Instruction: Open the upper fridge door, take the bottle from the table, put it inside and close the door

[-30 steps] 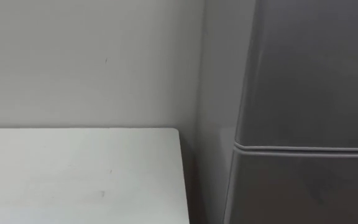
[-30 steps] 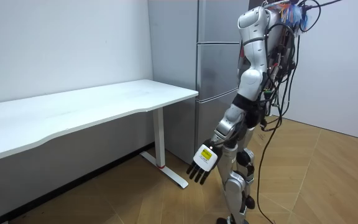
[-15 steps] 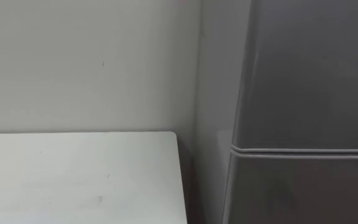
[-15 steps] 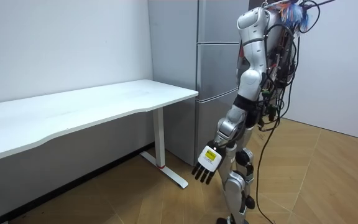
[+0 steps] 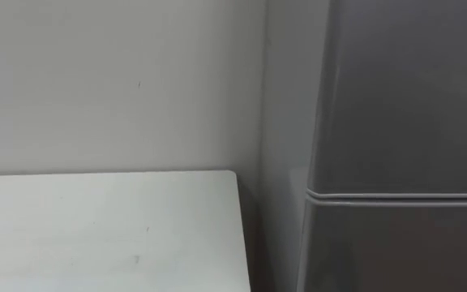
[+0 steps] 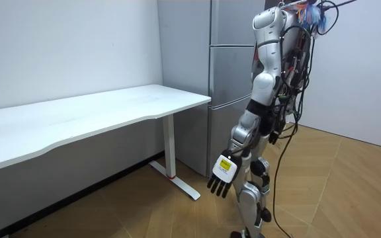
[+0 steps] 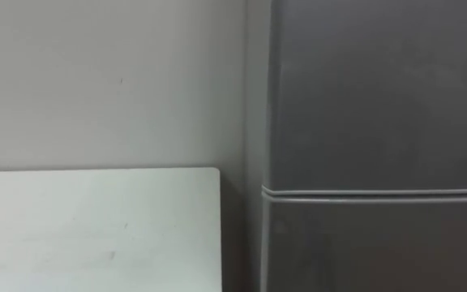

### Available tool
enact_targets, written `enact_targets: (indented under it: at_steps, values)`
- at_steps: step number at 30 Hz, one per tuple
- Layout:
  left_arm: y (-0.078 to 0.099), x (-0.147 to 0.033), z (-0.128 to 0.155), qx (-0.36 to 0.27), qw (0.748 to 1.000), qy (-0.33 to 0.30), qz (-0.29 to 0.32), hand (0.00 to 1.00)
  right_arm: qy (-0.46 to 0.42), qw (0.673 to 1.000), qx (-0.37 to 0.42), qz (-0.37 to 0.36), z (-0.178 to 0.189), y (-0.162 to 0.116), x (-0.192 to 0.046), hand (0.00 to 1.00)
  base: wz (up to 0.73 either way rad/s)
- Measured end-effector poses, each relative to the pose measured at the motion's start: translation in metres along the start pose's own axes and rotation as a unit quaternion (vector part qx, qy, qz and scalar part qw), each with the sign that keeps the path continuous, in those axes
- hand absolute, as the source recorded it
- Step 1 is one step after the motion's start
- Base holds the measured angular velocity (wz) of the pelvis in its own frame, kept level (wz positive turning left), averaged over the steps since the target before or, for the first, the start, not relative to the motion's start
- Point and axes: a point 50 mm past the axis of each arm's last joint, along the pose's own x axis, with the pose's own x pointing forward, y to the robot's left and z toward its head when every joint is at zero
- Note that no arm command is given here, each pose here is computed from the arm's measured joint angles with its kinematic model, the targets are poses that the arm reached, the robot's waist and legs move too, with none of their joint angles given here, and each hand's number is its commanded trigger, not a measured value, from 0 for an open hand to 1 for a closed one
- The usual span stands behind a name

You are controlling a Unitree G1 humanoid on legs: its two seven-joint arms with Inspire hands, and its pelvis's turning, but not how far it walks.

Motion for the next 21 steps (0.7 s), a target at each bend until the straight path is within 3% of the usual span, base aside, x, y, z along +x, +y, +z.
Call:
enact_targets:
  at_steps: [21]
  values:
    - [0.0,0.004,0.012,0.031,0.999,0.006,0.001,0.0,0.016,0.997,-0.034,0.061,0.004,0.004,0.001,0.0,0.03]
